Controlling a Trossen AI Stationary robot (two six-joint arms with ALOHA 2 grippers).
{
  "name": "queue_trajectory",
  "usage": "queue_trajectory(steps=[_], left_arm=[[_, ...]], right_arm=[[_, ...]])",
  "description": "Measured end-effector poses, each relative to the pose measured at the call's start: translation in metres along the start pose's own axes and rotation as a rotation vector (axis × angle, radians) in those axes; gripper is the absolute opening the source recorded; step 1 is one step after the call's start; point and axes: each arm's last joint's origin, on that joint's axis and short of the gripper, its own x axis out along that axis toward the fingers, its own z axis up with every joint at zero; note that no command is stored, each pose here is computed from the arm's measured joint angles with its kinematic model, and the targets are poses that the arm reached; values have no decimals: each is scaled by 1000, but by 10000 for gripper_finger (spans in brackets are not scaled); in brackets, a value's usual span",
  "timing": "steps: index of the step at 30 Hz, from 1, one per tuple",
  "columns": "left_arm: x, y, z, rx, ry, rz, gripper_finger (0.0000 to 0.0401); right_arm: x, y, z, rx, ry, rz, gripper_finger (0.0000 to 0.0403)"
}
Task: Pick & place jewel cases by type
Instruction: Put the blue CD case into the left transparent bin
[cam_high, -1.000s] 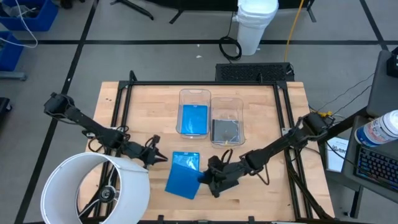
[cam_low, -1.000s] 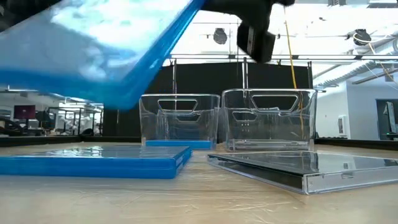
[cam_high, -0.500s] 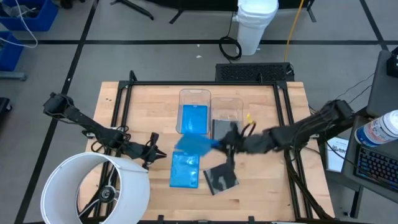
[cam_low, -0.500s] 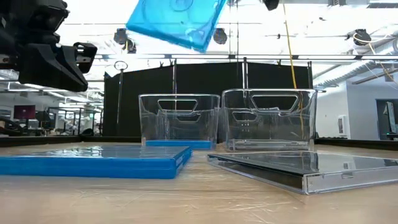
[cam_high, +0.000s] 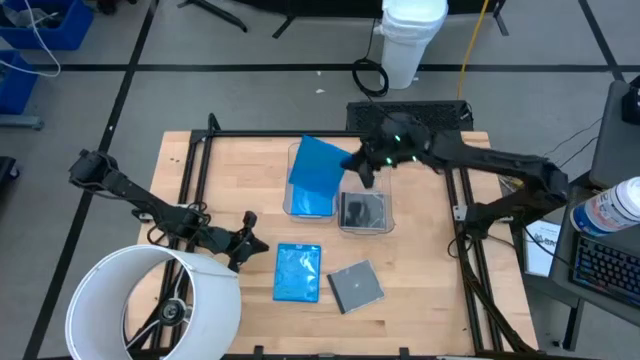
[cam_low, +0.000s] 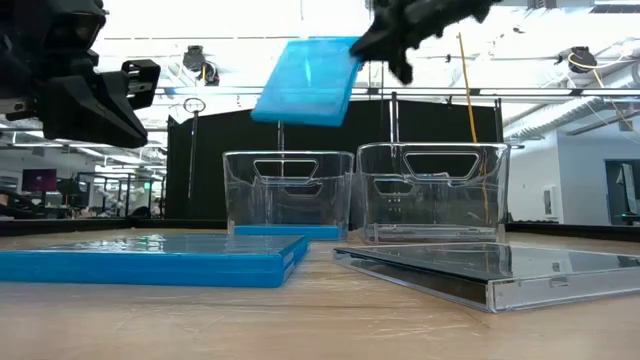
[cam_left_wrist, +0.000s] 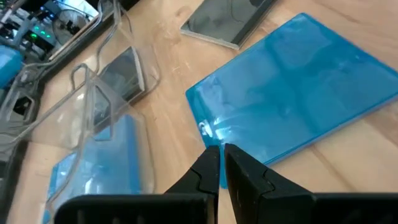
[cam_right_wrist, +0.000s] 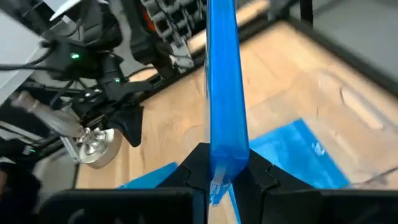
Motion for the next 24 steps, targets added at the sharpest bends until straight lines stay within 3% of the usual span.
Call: queue_trajectory(steps=[5,13,18,24], left_arm=[[2,6,-3,18,17,25,31],[3,10,-8,-23,61,28,31],[3,9,-11,-17,94,19,31],[3,9,-12,-23,102,15,31]], right_arm=[[31,-34,13,150,129,45,33],[76,-61,14,309,309,-12,34],[91,-71,9,453,361,34,35],[94,-79,4,499,390,7,35]])
